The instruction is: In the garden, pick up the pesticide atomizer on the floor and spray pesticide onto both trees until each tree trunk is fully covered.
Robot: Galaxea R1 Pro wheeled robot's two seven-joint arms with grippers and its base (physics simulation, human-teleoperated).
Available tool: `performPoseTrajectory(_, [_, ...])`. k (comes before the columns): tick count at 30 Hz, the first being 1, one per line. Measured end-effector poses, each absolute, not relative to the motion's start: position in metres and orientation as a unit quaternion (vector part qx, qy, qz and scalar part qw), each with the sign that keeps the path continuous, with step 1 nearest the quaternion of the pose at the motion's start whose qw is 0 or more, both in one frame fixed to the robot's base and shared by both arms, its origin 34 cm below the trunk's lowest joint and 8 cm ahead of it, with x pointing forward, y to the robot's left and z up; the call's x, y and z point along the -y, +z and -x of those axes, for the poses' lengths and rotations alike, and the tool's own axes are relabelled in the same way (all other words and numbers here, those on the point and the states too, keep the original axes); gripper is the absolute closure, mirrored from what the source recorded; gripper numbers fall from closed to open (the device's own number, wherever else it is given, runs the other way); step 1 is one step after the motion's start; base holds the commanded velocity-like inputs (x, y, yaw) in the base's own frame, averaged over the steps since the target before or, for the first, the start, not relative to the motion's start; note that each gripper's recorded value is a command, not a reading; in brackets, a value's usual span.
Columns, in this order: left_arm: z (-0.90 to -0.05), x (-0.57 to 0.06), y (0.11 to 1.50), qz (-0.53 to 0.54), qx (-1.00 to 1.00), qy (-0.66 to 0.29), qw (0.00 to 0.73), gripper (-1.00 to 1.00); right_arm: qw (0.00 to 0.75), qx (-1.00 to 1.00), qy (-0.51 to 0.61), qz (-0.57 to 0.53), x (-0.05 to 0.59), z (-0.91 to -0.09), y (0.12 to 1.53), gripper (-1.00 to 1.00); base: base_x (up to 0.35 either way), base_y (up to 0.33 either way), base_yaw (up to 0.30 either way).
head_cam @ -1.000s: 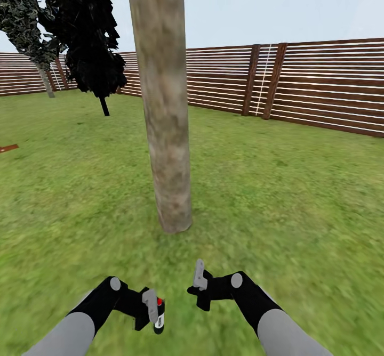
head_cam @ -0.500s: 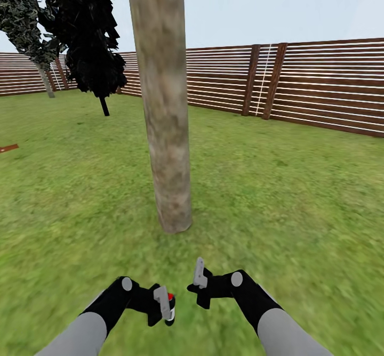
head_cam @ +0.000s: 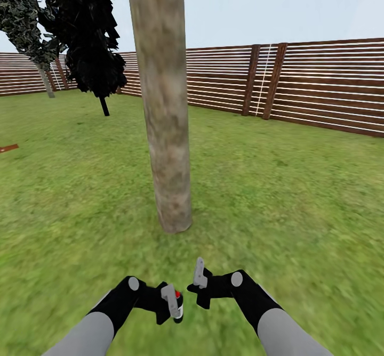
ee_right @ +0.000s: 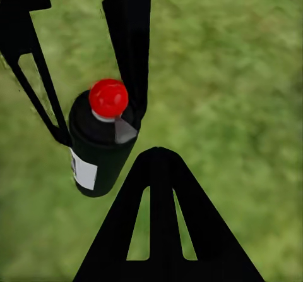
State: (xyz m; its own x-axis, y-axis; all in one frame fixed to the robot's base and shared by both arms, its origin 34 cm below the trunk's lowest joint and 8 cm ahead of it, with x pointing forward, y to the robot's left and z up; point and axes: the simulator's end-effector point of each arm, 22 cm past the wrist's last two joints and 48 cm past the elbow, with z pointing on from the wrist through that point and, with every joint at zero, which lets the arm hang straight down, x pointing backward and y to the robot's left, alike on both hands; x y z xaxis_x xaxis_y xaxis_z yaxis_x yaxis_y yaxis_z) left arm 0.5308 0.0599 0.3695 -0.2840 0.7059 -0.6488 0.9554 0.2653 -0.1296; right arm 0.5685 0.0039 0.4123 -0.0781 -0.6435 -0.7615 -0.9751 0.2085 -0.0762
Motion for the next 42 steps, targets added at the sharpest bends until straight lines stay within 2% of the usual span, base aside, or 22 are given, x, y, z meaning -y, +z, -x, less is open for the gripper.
performPoseTrajectory(32, [-0.540, -0.033, 0.380, -0.525, -0.760, -0.271, 0.271, 1.00, 0.349, -0.695, 0.238, 0.582, -0.004, -0.568, 0.412, 1.00, 0.000, 0.000, 0.000])
performPoseTrajectory(38, [-0.540, -0.045, 0.376, -0.524, -0.764, -0.265, 0.267, 1.00, 0.349, -0.695, 0.238, 0.582, -0.004, -0.568, 0.412, 1.00, 0.000, 0.000, 0.000])
performPoseTrajectory(42, [-0.540, -0.098, 0.360, -0.526, -0.780, -0.234, 0.246, 1.00, 0.348, -0.695, 0.238, 0.583, -0.004, -0.568, 0.412, 1.00, 0.000, 0.000, 0.000])
